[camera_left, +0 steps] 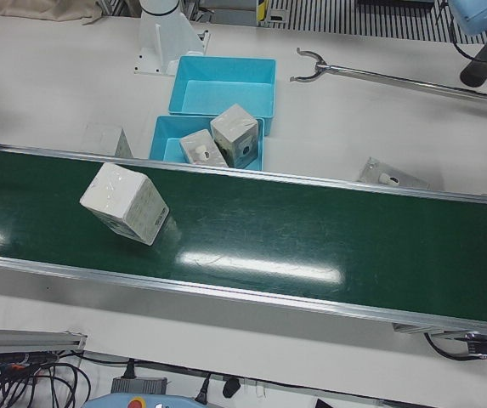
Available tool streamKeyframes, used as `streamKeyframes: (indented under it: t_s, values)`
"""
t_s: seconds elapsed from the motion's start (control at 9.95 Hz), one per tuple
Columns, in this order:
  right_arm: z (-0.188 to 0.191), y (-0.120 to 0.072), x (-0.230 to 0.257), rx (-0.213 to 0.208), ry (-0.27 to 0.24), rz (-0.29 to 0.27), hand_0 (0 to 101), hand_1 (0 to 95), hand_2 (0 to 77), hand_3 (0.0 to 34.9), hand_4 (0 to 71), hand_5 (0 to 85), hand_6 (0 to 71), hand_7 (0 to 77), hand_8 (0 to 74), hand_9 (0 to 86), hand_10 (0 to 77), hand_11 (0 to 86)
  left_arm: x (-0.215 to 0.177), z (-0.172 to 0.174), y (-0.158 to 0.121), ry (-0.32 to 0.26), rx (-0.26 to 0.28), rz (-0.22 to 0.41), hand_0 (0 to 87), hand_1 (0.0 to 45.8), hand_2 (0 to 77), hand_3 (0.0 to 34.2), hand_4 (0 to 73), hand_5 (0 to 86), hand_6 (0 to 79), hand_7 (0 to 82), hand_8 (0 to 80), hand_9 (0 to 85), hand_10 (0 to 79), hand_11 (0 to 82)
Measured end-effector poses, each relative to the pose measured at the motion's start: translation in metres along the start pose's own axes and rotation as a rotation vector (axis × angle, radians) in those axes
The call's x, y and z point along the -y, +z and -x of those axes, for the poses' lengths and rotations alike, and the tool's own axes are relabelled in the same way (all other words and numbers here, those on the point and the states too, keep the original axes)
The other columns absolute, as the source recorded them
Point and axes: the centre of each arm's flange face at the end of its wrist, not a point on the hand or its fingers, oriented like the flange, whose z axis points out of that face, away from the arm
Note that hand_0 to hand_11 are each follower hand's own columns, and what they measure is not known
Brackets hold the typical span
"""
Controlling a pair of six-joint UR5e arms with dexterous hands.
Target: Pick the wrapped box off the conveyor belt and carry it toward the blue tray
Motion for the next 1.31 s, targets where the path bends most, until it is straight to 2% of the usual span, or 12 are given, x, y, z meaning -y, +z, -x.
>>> streamKeyframes:
  t_s: [0.1,0.2,0.4,0.9,1.0,1.11,1.31]
  values:
    - [-0.0009,0.0003,-0.0002,-0.002,-0.001,0.0,50,20.7,19.6,3.5,10.9,21.8,3.3,19.1,0.0,3.8,0.0,1.1,0.0,0.0,0.0,0.0,0.0,0.0,0.0,0.0,1.1,0.0,0.0,1.1,0.0,0.5,0.5,0.0,0.5,0.0]
    - [-0.0024,0.0004,-0.0001,-0.005,-0.001,-0.001,53,22.9,22.9,3.3,10.9,22.4,3.3,19.1,0.0,3.8,0.0,1.1,0.0,0.0,0.0,0.0,0.0,0.0,0.0,0.0,1.1,0.0,0.0,1.1,0.0,0.5,0.5,0.0,0.5,0.0]
    - [-0.006,0.0011,0.0002,-0.01,0.001,-0.001,53,21.8,20.7,3.3,9.8,22.4,3.3,16.4,0.0,2.2,0.0,1.1,0.0,0.0,0.0,0.0,0.0,0.0,0.0,0.0,1.1,0.0,0.0,1.1,0.0,0.5,0.5,0.0,0.5,0.0]
    - [-0.0084,0.001,0.001,-0.014,0.002,-0.003,52,21.8,19.6,2.9,10.9,22.4,3.3,16.4,0.0,2.2,0.0,1.1,0.0,0.0,0.0,0.0,0.0,0.0,0.0,0.0,0.5,0.0,0.0,1.1,0.0,0.5,0.5,0.0,0.5,0.0]
    - [-0.0084,0.0007,0.0017,-0.014,0.001,-0.004,52,20.2,19.6,2.9,10.4,22.4,3.8,18.5,0.0,2.2,0.0,1.1,0.0,0.0,0.0,0.0,0.0,0.0,0.0,0.0,0.5,0.0,0.0,1.1,0.0,0.5,0.5,0.0,0.5,0.0]
    - [-0.0091,0.0006,0.0021,-0.015,0.001,-0.005,50,18.0,19.6,4.5,10.4,22.4,3.8,19.1,0.0,3.8,0.0,1.1,0.0,0.0,0.0,0.0,0.0,0.0,0.0,0.0,0.5,0.0,0.0,1.1,0.0,0.5,0.5,0.0,0.5,0.0]
    - [-0.0098,0.0004,0.003,-0.015,0.0,-0.007,50,15.8,18.0,3.5,10.4,22.4,3.8,19.1,0.0,3.8,0.0,1.1,0.0,0.0,0.0,0.0,0.0,0.0,0.0,0.0,0.5,0.0,0.0,1.1,0.0,0.5,0.5,0.0,0.5,0.0]
